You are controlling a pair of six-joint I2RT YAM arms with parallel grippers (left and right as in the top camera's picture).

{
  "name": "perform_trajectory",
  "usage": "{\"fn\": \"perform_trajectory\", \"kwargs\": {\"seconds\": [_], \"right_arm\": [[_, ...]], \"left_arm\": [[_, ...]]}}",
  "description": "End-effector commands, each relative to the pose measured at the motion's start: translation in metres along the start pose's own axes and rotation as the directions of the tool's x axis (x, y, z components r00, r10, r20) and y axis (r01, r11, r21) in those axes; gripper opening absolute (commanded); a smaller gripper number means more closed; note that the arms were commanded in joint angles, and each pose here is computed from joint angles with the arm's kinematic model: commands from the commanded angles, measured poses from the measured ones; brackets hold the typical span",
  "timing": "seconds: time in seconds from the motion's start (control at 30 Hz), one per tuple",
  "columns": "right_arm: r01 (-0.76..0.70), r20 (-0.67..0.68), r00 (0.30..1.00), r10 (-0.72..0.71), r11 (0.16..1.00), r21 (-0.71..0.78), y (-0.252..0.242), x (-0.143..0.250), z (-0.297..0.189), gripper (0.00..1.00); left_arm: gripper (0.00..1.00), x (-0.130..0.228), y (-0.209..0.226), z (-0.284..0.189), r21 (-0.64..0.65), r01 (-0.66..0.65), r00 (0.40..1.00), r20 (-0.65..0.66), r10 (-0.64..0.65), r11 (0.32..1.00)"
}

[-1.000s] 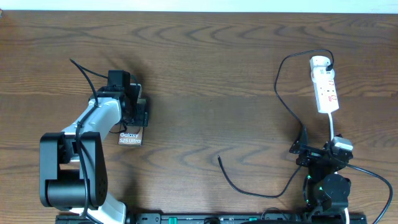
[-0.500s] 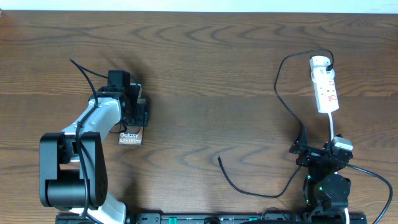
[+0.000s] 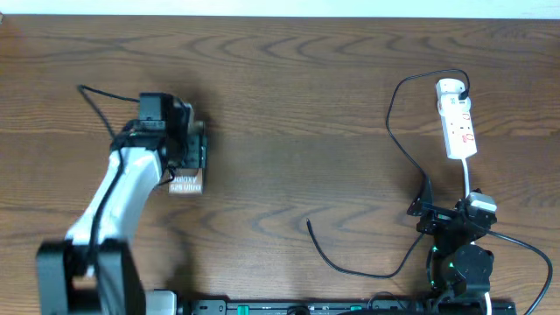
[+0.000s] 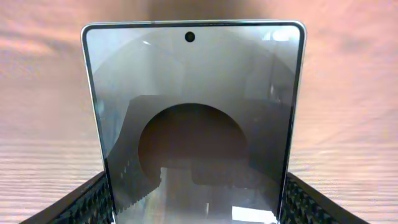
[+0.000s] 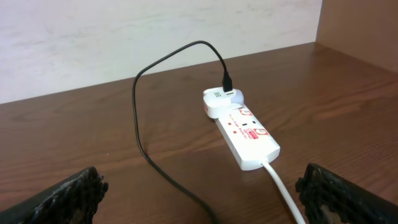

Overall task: Plug charger to phone and switch on socket
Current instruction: 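Lift the phone with the left gripper and tilt it upright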

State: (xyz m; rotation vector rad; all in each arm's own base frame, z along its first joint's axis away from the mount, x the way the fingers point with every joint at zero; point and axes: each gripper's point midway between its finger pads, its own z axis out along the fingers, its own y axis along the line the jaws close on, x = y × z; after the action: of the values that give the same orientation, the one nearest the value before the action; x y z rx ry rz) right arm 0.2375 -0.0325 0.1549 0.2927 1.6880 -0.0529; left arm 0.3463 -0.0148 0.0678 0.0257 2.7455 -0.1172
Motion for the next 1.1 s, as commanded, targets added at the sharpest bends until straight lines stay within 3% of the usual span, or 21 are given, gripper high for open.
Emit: {"fn": "perform_trajectory", "kwargs": {"seconds": [0.0,0.2,0.3,0.43,0.5,0.6,0.67,0.77,0.93,1.07], "right_arm": [[0.013,-0.004,1.0,-0.013,1.0,0.0,0.0,0.002,0.0,0.99],[0.013,-0.004,1.0,-0.013,1.0,0.0,0.0,0.002,0.0,0.99],[0.013,-0.003,1.0,-0.013,1.0,0.0,0.0,0.002,0.0,0.99],[0.013,-0.004,1.0,-0.013,1.0,0.0,0.0,0.002,0.0,0.99],[0.013,-0.004,1.0,-0.013,1.0,0.0,0.0,0.002,0.0,0.99],[0.013,-0.004,1.0,-0.013,1.0,0.0,0.0,0.002,0.0,0.99],[0.013,-0.004,1.0,-0.013,1.0,0.0,0.0,0.002,0.0,0.99],[0.013,-0.004,1.0,-0.013,1.0,0.0,0.0,0.002,0.0,0.99],[0.013,-0.004,1.0,-0.013,1.0,0.0,0.0,0.002,0.0,0.99],[0.013,-0.004,1.0,-0.013,1.0,0.0,0.0,0.002,0.0,0.99]], "left_arm": [[0.07,-0.038,-0.009,-0.048,0.055,0.109,0.979,0.169,-0.117,0.992],[0.07,-0.053,-0.036,-0.098,0.252,0.236,0.919,0.254,-0.3,0.938],[0.07,-0.059,-0.054,-0.119,0.394,0.311,0.877,0.233,-0.421,0.865],[0.07,-0.069,-0.079,-0.14,0.578,0.442,0.797,0.098,-0.596,0.686],[0.07,-0.077,-0.089,-0.15,0.649,0.563,0.705,-0.053,-0.708,0.512],[0.07,-0.09,-0.096,-0.166,0.694,0.663,0.583,-0.245,-0.775,0.28],[0.07,-0.099,-0.095,-0.179,0.669,0.739,0.449,-0.404,-0.797,0.077],[0.07,-0.111,-0.09,-0.193,0.622,0.775,0.318,-0.535,-0.783,-0.11],[0.07,-0.121,-0.095,-0.224,0.594,0.766,0.302,-0.669,-0.679,-0.245],[0.07,-0.114,-0.104,-0.243,0.551,0.791,0.328,-0.749,-0.576,-0.266]]}}
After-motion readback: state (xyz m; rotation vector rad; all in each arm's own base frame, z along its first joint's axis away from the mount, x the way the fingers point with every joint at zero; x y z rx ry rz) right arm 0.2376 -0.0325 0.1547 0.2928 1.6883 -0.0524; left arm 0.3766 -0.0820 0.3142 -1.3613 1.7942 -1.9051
